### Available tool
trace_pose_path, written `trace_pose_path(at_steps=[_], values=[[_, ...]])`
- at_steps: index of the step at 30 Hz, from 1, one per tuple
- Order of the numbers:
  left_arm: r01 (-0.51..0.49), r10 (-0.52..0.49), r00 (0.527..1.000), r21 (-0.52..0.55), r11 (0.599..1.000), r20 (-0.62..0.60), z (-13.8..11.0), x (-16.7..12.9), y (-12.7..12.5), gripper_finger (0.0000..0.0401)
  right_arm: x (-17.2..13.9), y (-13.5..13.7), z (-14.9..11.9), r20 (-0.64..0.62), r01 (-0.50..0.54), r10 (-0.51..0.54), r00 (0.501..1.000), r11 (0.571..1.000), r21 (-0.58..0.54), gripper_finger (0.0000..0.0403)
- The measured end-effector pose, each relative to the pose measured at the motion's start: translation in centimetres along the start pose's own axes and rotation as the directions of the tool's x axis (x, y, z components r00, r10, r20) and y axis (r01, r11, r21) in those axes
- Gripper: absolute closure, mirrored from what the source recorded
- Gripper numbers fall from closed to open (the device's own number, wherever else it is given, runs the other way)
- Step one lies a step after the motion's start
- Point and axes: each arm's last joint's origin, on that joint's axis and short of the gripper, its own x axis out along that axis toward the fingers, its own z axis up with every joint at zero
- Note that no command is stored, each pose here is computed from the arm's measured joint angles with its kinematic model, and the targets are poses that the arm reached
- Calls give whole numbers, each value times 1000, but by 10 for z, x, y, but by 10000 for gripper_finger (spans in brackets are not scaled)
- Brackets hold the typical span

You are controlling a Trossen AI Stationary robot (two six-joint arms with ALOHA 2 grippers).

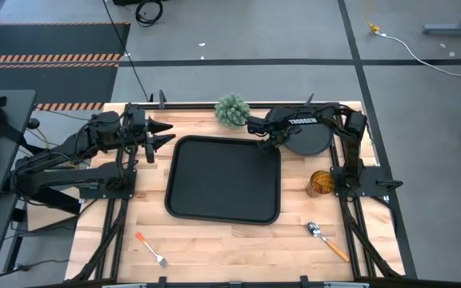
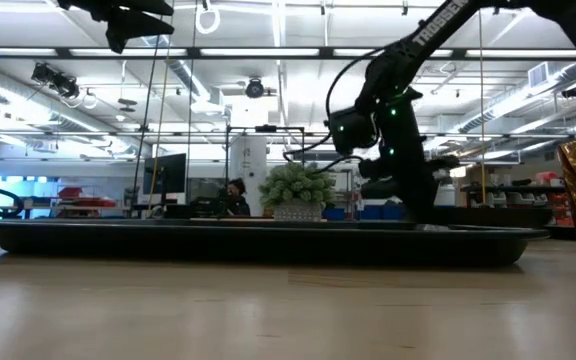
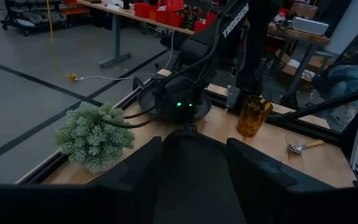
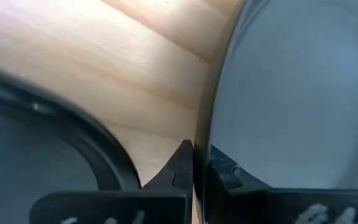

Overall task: Pick and place plate/cup/fork/spoon on tray
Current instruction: Put the black plate on the black serving tray

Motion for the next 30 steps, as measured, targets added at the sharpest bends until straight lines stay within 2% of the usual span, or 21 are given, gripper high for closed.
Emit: trace_pose_path(at_steps=[5,10,12,14,16,19,21,22,24,26,30], values=[[8,-8,1000,-6,1000,20,2,-3,-1,219,-29,-3,-16,81,7,-3,997,999,-45,388],[38,-37,998,-6,999,57,5,-7,-2,219,-78,7,-47,213,-86,120,970,983,-160,391],[42,-42,997,-6,999,62,6,-7,-2,219,-101,19,-62,289,-123,200,936,957,-264,391],[42,-42,997,-5,999,59,6,-6,-2,219,-124,35,-77,350,-155,311,884,899,-409,391],[41,-41,997,2,999,59,6,-6,-2,219,-145,55,-94,380,-158,442,813,795,-585,391],[41,-42,997,6,999,59,6,-6,-2,219,-169,89,-119,371,-114,623,689,598,-793,391],[40,-40,998,6,999,55,5,-6,-2,219,-174,112,-135,323,-42,695,642,454,-890,391],[40,-40,998,6,999,52,5,-6,-2,219,-172,123,-143,293,1,712,638,380,-925,391],[36,-36,999,9,999,32,3,-7,-2,219,-163,142,-154,224,85,715,662,225,-971,391],[27,-27,999,20,999,-19,-2,-8,-1,219,-152,157,-163,176,153,696,696,97,-984,390],[-26,34,973,38,999,-227,-9,-22,1,223,-133,173,-171,147,244,616,774,-76,-967,377]])
